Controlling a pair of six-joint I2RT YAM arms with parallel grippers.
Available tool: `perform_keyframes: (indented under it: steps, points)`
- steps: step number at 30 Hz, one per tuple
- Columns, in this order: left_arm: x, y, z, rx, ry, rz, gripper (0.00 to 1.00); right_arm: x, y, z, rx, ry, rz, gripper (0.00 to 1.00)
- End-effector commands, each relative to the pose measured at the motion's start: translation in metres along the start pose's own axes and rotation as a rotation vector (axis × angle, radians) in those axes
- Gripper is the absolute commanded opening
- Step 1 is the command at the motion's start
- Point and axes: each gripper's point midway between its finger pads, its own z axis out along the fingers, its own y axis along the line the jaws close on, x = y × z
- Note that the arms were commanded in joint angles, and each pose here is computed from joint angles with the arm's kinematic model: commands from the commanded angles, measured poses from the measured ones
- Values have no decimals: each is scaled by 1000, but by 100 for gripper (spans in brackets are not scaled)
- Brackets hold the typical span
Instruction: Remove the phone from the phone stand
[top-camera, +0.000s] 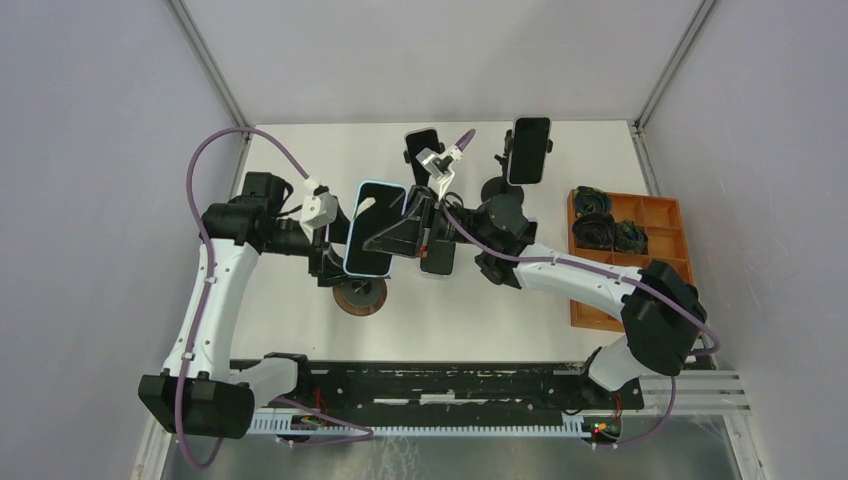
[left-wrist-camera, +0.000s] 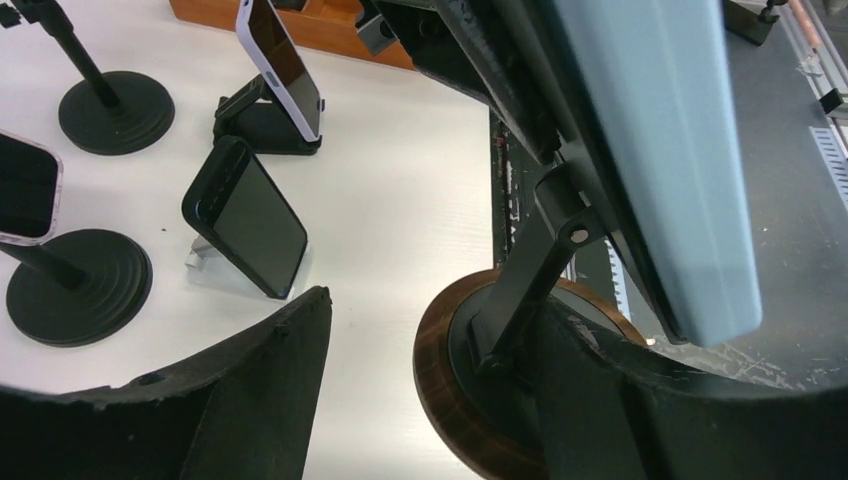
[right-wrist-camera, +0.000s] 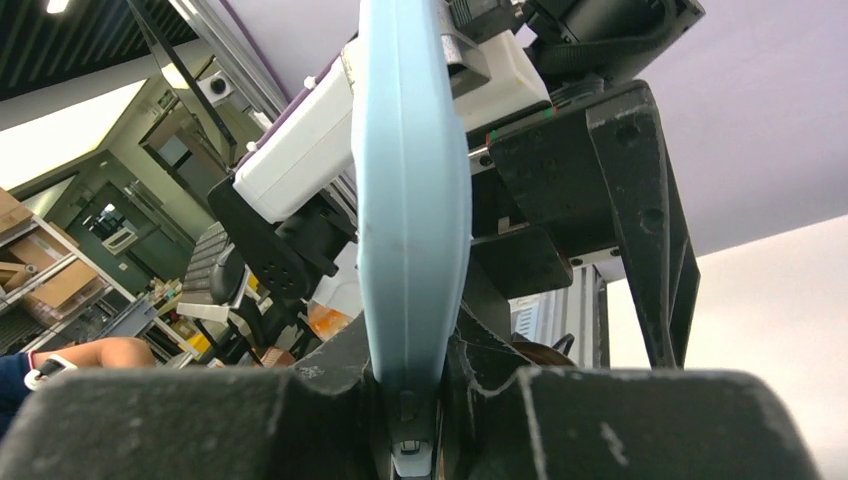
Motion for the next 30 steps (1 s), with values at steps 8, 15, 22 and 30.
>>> perform_keyframes:
  steps: [8, 15, 22, 30]
  points:
    - [-10, -16, 3, 49, -73, 99, 57, -50, 67, 13, -200, -167, -126, 0]
    - [-18, -19, 3, 64, -118, 162, 31, -43, 63, 15, -186, -159, -112, 0]
    - [-9, -17, 3, 53, -85, 212, 2, -44, 51, 13, -125, -148, -122, 10]
    - [-6, -18, 2, 48, -70, 225, 2, -53, 32, 1, -55, -177, -94, 22]
